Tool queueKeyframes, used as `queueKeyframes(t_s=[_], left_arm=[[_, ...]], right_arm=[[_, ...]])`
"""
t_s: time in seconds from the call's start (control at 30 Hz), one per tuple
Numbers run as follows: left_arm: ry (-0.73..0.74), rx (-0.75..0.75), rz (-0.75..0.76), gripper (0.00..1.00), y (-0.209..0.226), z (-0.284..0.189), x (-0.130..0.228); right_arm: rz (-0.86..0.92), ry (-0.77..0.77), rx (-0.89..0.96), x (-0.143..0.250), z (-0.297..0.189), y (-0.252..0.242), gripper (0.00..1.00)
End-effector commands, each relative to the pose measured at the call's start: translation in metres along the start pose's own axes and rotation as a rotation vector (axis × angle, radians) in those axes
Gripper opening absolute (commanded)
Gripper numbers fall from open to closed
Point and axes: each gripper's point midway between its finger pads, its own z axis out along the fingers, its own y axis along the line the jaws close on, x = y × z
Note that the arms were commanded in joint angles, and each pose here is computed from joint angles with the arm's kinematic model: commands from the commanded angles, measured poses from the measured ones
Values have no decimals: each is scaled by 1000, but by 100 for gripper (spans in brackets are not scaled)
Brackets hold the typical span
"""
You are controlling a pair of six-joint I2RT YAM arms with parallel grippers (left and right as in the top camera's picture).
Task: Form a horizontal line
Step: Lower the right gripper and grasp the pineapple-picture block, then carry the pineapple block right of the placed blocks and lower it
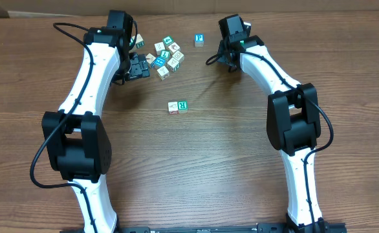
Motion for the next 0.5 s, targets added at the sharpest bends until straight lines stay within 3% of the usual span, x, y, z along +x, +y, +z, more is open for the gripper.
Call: queueKeyframes(t_s=[0.0, 0.2, 0.4, 0.47], left_arm=[[-34, 4, -8, 100, 2, -12, -7], [-34, 4, -8, 100, 2, -12, -7], [-34, 3, -8, 100, 2, -12, -7], [-34, 4, -8, 99, 2, -12, -7]], right_arm=[[2, 3, 6, 3, 8, -3, 46], [2, 4, 7, 4, 8, -3, 36], [4, -6, 2, -7, -7, -1, 15], [8, -15, -2, -15, -19, -1, 14]])
